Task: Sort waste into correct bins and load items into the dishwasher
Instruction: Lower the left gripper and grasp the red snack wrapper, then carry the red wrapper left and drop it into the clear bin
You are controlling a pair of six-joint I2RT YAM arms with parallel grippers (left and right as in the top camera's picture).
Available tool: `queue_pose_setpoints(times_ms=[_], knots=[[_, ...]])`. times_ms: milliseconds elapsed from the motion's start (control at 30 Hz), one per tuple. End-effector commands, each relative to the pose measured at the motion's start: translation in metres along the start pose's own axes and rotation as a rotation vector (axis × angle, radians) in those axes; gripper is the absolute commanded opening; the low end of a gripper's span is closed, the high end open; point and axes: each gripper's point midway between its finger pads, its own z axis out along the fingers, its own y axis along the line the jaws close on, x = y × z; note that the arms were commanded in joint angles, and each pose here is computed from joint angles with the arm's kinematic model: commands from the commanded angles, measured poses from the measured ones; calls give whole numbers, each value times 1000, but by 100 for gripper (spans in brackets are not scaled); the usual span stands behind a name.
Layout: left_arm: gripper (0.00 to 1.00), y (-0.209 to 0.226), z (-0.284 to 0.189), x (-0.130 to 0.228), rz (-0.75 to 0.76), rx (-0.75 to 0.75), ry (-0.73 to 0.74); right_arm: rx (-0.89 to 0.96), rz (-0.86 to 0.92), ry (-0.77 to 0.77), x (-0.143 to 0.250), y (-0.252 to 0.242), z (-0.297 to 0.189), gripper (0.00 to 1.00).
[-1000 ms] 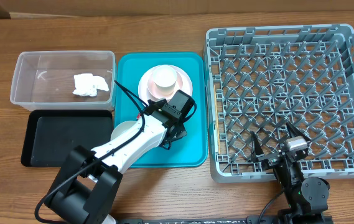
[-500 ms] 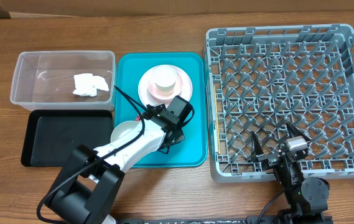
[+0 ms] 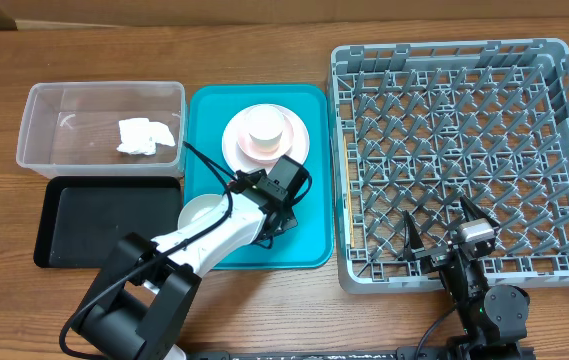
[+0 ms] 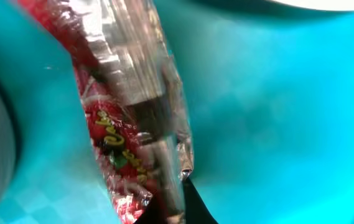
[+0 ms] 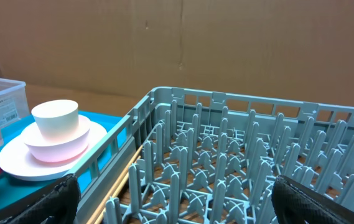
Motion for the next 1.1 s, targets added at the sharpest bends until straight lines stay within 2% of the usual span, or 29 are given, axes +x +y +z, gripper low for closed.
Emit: queue_pose_setpoints(times_ms=[0, 167, 233, 367, 567, 767, 1067], knots=[[4, -29, -32, -18, 22, 100, -34, -2, 0, -7, 1, 0, 0, 100], [4, -27, -79, -45, -21, 121, -99, -2, 0, -7, 1, 0, 0, 100], [4, -15, -103, -65, -72, 126, -145, -2, 0, -7, 1, 0, 0, 100], [4, 17, -122, -98, -174, 101, -242, -2, 0, -7, 1, 0, 0, 100], [4, 67, -129, -154, -371, 95, -339, -2, -1, -7, 1, 0, 0, 100], [4, 104, -139, -205, -532, 186, -421, -2, -1, -8, 1, 0, 0, 100], [4, 158, -130, -239, -676, 170, -474, -2, 0, -7, 1, 0, 0, 100]])
